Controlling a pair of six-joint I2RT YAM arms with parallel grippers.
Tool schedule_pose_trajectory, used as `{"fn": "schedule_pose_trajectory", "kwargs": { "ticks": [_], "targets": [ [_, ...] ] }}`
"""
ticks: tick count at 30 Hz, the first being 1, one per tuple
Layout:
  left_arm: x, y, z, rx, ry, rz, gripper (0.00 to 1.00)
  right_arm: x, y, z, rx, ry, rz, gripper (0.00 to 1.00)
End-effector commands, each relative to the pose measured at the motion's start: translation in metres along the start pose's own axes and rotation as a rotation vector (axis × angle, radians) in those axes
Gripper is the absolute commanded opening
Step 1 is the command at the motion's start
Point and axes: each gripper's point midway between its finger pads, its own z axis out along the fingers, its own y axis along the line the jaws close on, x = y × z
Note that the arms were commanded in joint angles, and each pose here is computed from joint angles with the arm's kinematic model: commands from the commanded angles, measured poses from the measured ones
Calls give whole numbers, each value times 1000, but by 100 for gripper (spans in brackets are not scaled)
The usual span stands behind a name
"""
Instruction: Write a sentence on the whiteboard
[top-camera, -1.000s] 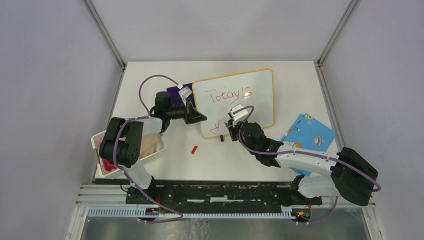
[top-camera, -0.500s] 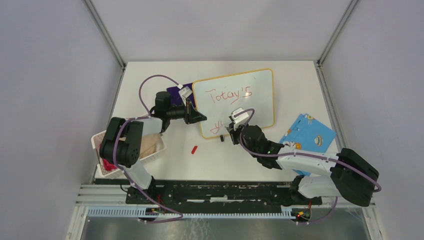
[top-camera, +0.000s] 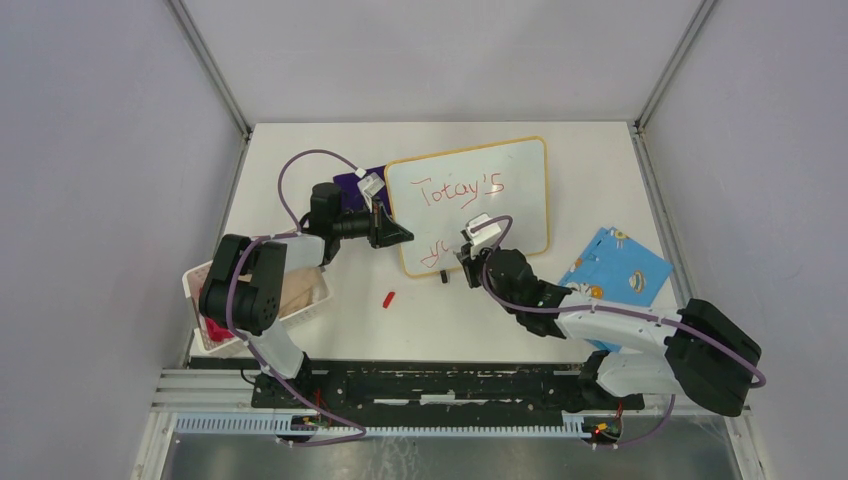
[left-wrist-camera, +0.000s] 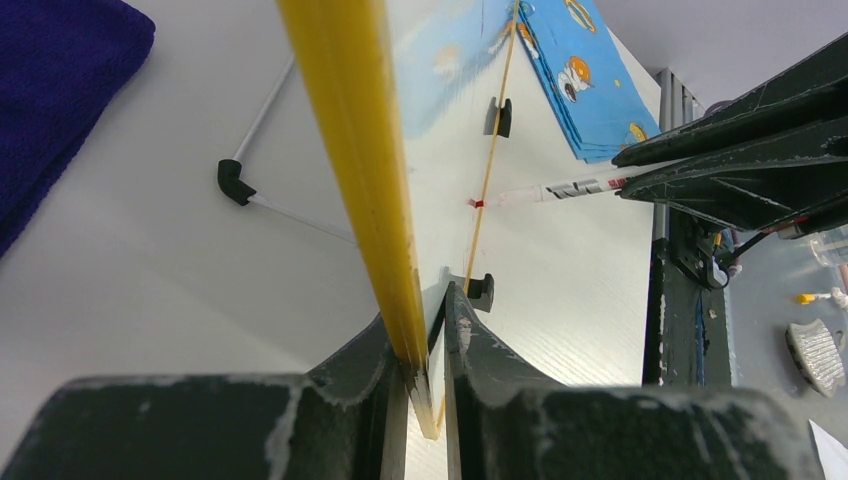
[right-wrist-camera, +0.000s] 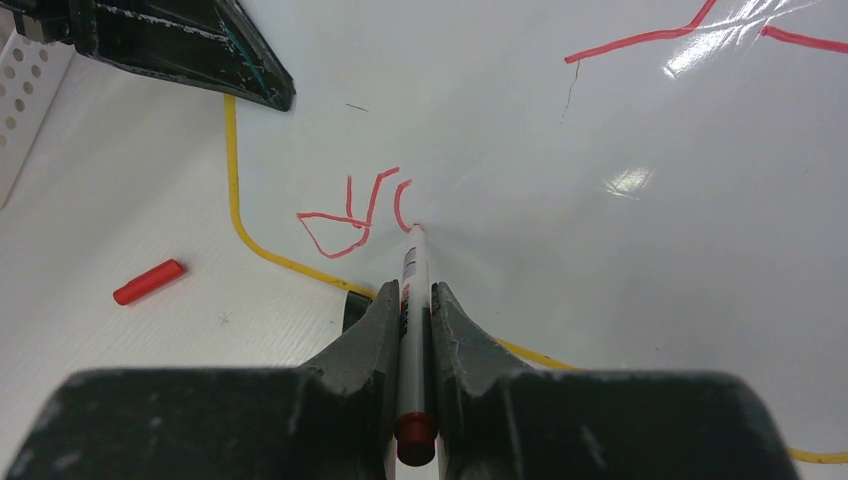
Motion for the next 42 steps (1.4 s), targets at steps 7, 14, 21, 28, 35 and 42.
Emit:
{"fn": "schedule_pose_trajectory", "kwargs": {
  "ticks": [7, 14, 21, 28, 35, 42],
  "targets": [
    [39, 20, 8, -98, 101, 40, 2, -45, -7, 8, 43, -97, 19, 0],
    [40, 20, 8, -97, 104, 39, 2, -47, -2, 12, 24, -92, 15, 0],
    [40, 20, 9, -97, 106, 37, 2, -40, 2, 12, 1, -76, 17, 0],
    [40, 20, 9, -97, 106, 36, 2, -25, 2, 7, -12, -52, 25, 0],
    [40, 20, 8, -98, 105, 37, 2, -39, -5, -7, -10, -118, 48, 0],
    [40, 19, 8, -98, 105, 38, 2, -49, -12, -5, 8, -143, 58, 0]
  ]
}}
